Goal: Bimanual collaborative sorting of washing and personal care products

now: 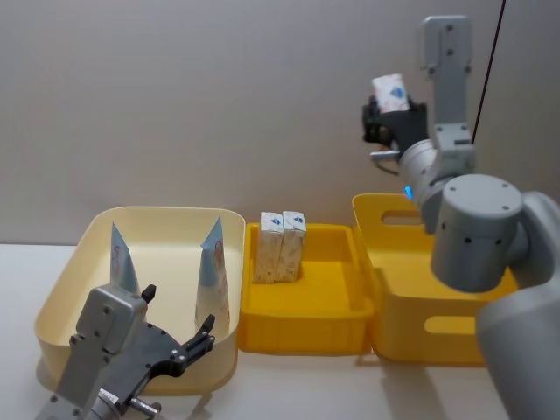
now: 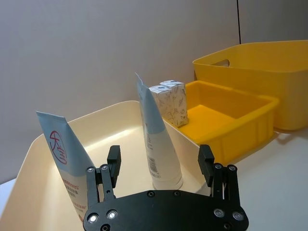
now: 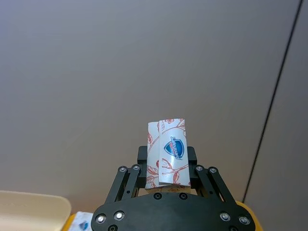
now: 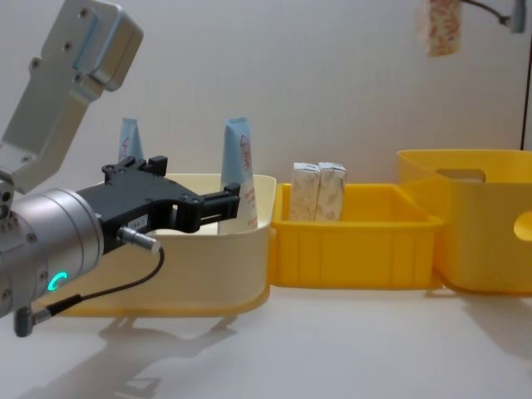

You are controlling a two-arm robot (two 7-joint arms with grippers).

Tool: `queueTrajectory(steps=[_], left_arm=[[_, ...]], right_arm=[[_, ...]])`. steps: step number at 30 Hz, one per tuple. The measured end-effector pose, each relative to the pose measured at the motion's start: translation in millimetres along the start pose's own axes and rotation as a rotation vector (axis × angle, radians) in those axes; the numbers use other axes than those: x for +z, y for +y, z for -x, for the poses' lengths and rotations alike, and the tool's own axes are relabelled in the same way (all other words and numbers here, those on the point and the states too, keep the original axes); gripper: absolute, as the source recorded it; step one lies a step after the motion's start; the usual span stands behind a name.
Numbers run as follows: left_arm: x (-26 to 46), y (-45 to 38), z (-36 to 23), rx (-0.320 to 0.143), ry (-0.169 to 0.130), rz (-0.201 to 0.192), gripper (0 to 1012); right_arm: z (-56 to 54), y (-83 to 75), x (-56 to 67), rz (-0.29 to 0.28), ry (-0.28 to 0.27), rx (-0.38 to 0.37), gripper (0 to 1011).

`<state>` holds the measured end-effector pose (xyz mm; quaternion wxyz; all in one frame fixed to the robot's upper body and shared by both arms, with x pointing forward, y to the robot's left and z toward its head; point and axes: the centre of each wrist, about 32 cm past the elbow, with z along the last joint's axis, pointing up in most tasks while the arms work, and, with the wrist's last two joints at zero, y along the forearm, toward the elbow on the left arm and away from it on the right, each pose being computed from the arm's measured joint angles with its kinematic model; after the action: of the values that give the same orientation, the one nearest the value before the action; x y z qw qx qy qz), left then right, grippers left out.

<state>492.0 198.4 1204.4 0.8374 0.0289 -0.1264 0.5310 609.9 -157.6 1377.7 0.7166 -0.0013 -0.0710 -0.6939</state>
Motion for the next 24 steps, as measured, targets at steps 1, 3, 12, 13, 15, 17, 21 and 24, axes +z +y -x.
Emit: queueTrajectory(steps=[1, 3, 12, 13, 15, 17, 21, 24], left_arm=[[0.0, 0.0, 0.0, 0.000, 0.000, 0.000, 1002], [0.0, 0.0, 0.0, 0.000, 0.000, 0.000, 1002], [0.0, 0.0, 0.0, 0.000, 0.000, 0.000, 1002], [0.0, 0.0, 0.0, 0.000, 0.000, 0.000, 1002], [0.0, 0.0, 0.0, 0.000, 0.000, 0.000, 1002], [0.0, 0.0, 0.0, 0.000, 0.000, 0.000, 1002], [0.0, 0.0, 0.0, 0.000, 0.000, 0.000, 1002], [0.0, 0.0, 0.0, 0.000, 0.000, 0.000, 1002]], right_arm=[[-4.7, 2.3, 0.6, -0.004, -0.006, -0.022, 443], [-9.2, 4.4, 0.7, -0.005, -0.012, -0.045, 443], [-30.0, 17.8, -2.6, 0.035, -0.036, -0.126, 443], [-31.2, 19.0, -3.4, 0.043, -0.037, -0.129, 443], [-34.4, 22.4, -5.1, 0.065, -0.038, -0.137, 443], [-36.1, 24.7, -6.2, 0.081, -0.039, -0.140, 443], [-39.6, 31.8, -11.2, 0.137, -0.033, -0.135, 443], [-40.7, 36.4, -14.4, 0.175, -0.024, -0.131, 443]])
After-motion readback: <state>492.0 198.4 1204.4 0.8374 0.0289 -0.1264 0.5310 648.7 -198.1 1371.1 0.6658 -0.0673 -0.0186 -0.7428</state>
